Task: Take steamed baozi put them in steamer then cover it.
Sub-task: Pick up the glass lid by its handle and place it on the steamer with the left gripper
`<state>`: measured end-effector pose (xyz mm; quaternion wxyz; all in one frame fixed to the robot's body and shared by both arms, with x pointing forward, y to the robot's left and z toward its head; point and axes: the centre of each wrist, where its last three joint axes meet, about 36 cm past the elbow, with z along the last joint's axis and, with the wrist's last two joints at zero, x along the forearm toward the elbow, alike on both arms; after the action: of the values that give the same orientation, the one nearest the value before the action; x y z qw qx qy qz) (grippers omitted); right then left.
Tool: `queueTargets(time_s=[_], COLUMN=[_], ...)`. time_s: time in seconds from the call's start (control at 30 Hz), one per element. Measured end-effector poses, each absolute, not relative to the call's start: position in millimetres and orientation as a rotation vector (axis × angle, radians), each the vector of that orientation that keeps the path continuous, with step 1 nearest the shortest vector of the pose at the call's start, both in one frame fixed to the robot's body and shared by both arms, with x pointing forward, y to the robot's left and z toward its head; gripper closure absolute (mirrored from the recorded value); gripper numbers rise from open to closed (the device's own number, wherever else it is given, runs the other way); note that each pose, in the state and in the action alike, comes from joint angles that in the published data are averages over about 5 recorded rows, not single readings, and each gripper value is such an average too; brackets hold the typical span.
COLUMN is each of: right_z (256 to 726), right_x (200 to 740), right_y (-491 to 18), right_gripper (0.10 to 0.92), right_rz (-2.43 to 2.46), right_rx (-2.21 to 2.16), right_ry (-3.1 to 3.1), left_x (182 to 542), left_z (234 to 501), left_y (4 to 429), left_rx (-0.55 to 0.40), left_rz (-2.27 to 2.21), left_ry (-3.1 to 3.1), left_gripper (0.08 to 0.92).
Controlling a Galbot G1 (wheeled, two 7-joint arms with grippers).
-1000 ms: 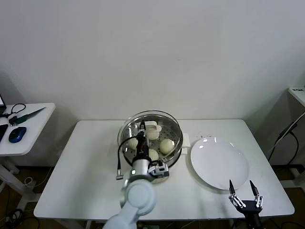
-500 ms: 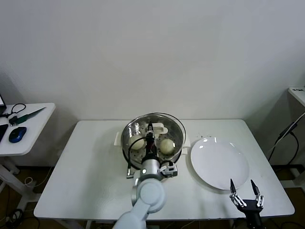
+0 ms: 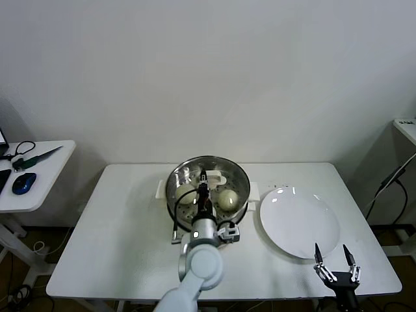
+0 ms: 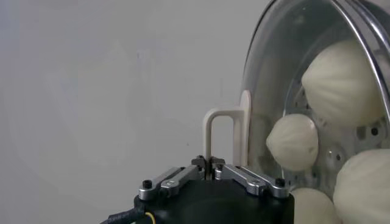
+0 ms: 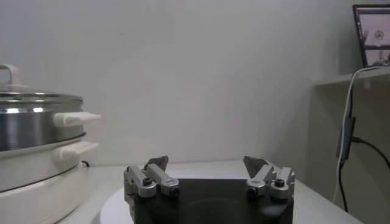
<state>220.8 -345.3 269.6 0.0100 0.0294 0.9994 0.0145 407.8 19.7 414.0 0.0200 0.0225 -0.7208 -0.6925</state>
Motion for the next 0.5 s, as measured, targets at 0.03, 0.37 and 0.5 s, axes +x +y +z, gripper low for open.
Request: queueTargets(time_s=[0.03,0.37,0.5], right_z=[269.4,268.5,267.4], right_x=[220.5,221.7,222.8], right_y=[-345.1,-343.9,-342.2], right_gripper=[0.2,0.2,0.2], right_rz=[0.045,0.047,0.05], right_rx=[0.092,0.097,0.096], right_ry=[3.119,3.111,3.113], left_x=[408.5,410.3,409.8], left_z=[413.3,412.3,416.2], left_y=[20.1,21.5,21.5], left_rx=[0.071,0.06,0.05], left_rz=[-2.15,-2.16,-2.151], left_ry=[-2.234,-2.234,-2.251], left_gripper=[0.863,0.812,0.702])
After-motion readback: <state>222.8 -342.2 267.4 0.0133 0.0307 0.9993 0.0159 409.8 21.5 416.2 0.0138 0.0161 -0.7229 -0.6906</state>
